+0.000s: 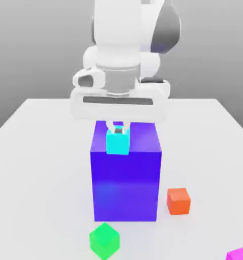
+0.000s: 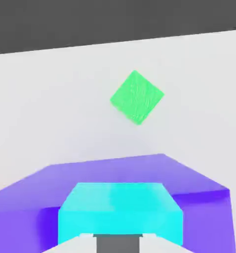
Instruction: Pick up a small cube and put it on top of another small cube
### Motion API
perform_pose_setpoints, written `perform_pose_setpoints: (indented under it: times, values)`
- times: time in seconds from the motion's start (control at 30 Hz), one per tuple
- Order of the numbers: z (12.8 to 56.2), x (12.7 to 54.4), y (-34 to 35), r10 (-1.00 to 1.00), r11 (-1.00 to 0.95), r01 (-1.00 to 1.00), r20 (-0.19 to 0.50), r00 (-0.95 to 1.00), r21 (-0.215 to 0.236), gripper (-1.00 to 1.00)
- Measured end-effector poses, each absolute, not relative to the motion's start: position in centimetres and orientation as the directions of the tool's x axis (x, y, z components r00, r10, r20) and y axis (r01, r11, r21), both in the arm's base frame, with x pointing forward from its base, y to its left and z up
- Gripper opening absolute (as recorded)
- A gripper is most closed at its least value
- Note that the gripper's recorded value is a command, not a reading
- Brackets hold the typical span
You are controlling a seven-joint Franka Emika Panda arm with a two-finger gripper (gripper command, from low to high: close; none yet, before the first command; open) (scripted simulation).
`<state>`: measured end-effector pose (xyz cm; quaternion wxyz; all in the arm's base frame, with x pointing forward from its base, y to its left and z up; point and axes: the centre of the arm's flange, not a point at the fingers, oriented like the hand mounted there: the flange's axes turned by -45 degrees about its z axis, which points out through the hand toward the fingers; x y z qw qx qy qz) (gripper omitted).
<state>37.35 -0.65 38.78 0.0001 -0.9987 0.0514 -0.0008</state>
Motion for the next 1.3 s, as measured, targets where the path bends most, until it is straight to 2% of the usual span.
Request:
perform_pose_setpoints:
  times: [0.07, 0.13, 0.4, 0.7, 1.0, 1.3]
  values:
    - [40.8, 37.3, -0.4, -0.087, -0.996, -0.087, 0.000, 0.996, -0.003, -1.00]
    - [40.5, 37.4, 1.0, -0.015, -1.000, -0.015, -0.002, 1.000, -0.019, -1.00]
    - [37.5, 37.5, 7.7, 0.311, -0.947, 0.310, 0.002, 0.950, -0.082, -1.00]
    - [33.7, 35.8, 15.2, 0.630, -0.769, 0.626, 0.019, 0.777, -0.129, -1.00]
    - [29.9, 32.3, 22.0, 0.860, -0.499, 0.854, 0.038, 0.509, -0.147, -1.00]
    - [26.3, 27.4, 27.5, 0.982, -0.173, 0.975, 0.052, 0.182, -0.137, -1.00]
